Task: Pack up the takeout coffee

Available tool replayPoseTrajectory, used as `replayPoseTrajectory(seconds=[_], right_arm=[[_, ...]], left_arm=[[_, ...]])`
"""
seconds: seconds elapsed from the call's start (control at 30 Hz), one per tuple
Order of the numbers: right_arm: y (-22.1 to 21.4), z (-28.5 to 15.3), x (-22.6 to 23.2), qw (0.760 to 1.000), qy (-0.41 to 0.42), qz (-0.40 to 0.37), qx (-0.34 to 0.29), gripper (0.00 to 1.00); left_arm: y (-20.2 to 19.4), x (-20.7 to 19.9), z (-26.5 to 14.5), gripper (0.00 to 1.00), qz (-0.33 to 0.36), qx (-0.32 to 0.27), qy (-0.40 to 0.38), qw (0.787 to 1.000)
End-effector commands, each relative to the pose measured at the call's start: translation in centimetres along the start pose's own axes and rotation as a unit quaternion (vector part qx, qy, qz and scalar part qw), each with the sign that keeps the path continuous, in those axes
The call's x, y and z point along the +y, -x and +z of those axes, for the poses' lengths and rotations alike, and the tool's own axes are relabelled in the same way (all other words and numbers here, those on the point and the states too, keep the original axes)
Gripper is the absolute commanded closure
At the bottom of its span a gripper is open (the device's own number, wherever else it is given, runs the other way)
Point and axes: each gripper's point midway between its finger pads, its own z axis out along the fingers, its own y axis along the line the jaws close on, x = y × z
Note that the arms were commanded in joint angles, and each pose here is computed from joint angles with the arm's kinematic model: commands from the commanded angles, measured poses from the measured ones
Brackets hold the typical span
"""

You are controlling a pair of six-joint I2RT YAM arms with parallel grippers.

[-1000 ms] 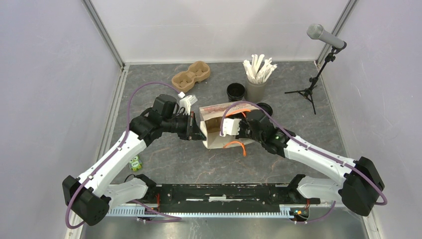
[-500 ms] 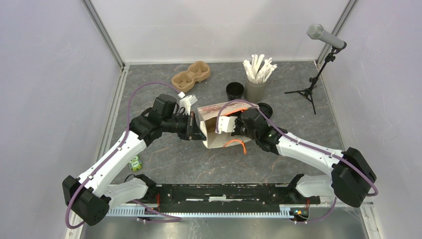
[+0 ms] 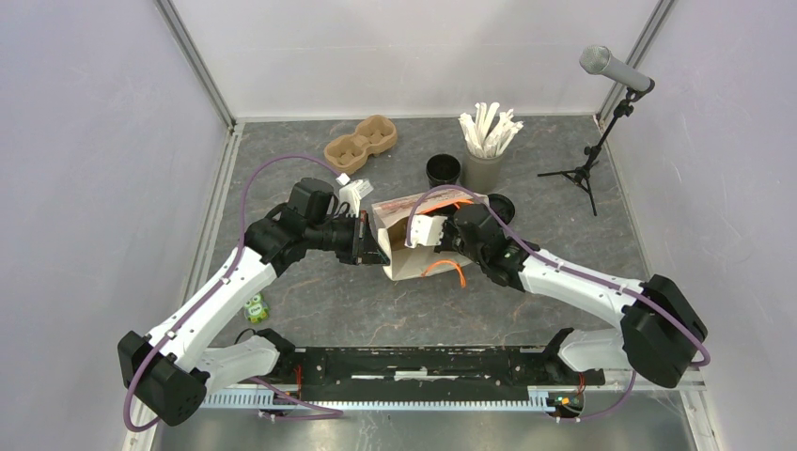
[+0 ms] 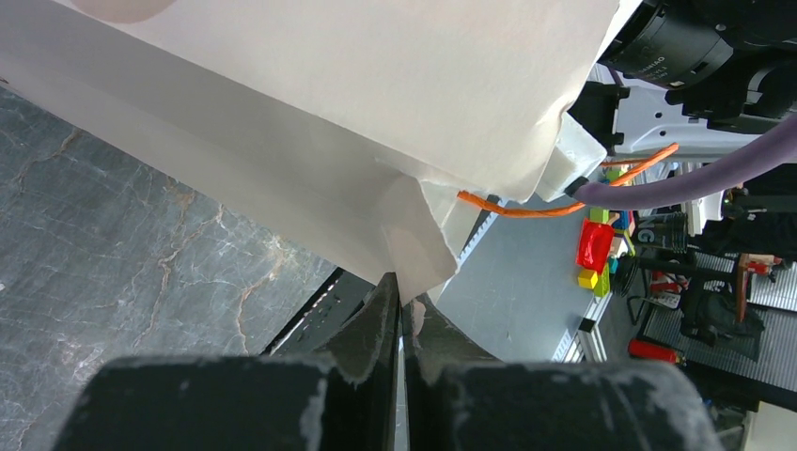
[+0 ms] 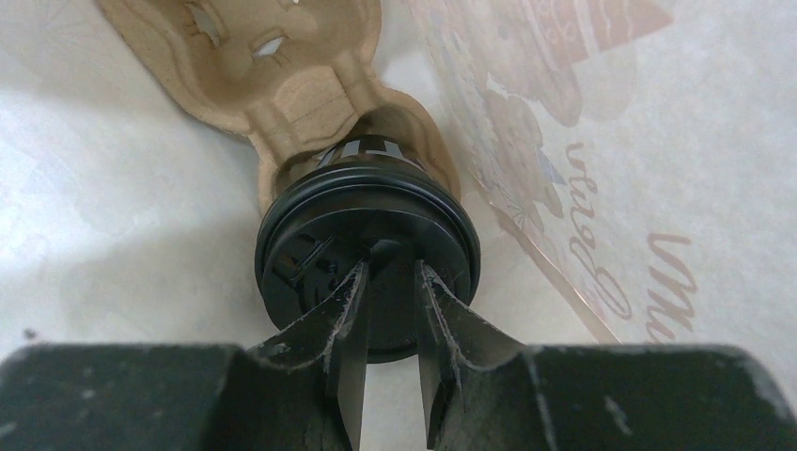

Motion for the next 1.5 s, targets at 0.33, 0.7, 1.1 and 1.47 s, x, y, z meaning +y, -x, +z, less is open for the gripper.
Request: replayPoseTrajectory(seconds=[0.33,0.7,1.1,1.47], right_arm=[[0.0,0.5,-0.9,0.999,-0.028,0.019,0.000,0.71],[0.3,-1.6,-1.3,0.999,-0.027,0.021,-0.010,0.71],[0.9,-3.9,-1.2,0.999,-0.017,0.036,-0.033,0.71],[3.5,-5.5,-1.1,0.996,0.037,0.056,-0.067,0.69]], left_arm=[[0.6,-1.4,-0.4,0.91,0.038,-0.007,-0.028,0.999],[1.1,-1.1,-0.5,0.91,0.034,-0.015,-0.011,0.999],[1.6,-1.4,-0.6,0.91,0.027,-0.019,-0.012,0.999],[2.6,-2.6,-0.6,0.91,0.013,-0.022,-0.027,0.999]])
